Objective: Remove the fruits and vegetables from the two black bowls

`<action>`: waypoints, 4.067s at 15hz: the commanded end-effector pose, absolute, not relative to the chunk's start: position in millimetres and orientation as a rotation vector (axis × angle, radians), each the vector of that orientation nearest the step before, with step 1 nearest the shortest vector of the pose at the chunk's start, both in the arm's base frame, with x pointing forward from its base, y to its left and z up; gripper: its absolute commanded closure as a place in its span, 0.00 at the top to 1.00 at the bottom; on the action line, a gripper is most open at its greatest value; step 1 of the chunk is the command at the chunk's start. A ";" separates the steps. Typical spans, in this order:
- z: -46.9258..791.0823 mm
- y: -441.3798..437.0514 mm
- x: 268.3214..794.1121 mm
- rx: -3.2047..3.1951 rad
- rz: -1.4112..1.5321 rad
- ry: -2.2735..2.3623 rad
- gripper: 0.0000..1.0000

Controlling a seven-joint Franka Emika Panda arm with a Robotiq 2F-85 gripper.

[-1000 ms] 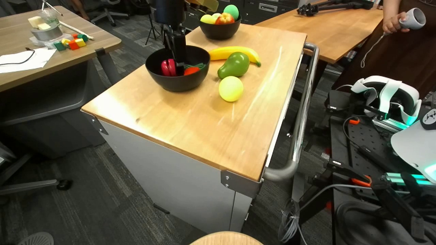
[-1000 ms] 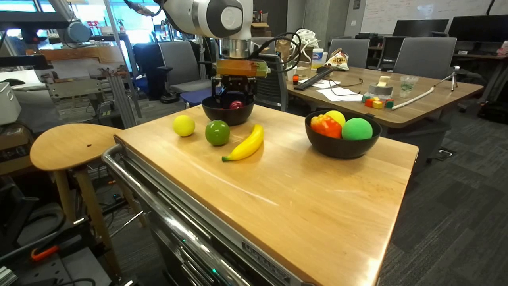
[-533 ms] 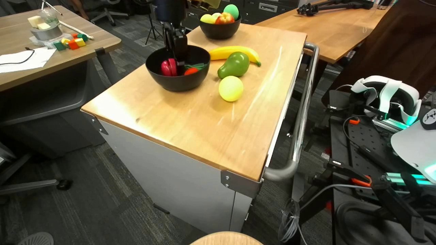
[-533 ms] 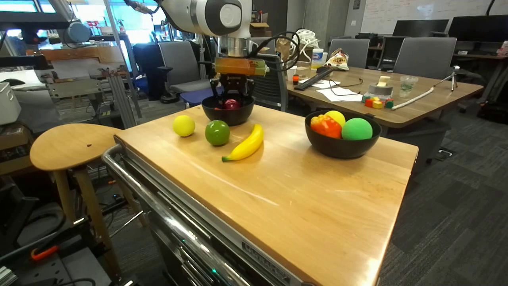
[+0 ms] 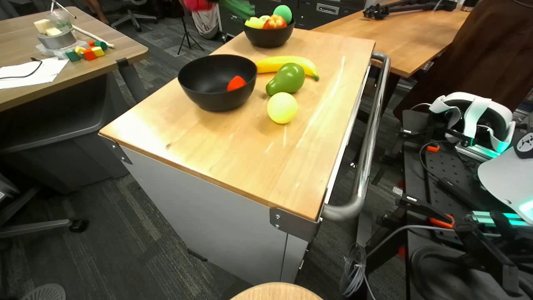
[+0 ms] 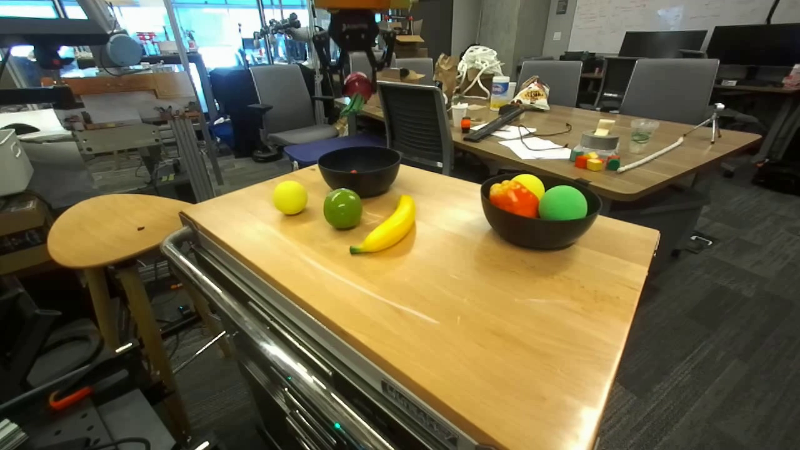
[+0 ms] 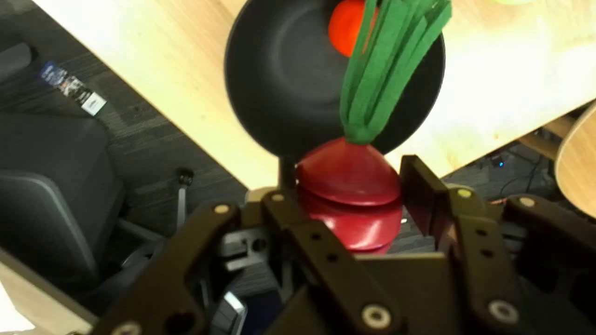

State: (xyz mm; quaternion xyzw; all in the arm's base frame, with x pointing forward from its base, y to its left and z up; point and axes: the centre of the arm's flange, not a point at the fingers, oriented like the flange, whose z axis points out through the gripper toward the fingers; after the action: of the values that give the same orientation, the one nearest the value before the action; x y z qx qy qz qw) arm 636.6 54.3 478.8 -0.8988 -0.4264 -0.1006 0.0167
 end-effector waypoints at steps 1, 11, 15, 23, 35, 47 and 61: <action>515.1 -15.7 626.0 -2.832 -0.379 -1.199 0.31; 389.3 -82.8 657.4 -2.849 -0.100 -1.050 0.31; 350.4 -84.0 670.9 -2.874 -0.031 -1.068 0.31; 327.9 -94.1 682.1 -2.979 0.057 -1.044 0.73; 423.1 17.5 664.1 -2.840 -0.147 -1.184 1.00; 368.5 61.6 688.2 -2.811 -0.357 -1.290 1.00; 318.3 100.2 659.0 -2.798 -0.071 -1.373 1.00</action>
State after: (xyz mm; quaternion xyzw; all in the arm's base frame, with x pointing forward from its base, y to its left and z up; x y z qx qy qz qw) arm 672.8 93.4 317.7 -0.8969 -0.4379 -0.0502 0.0357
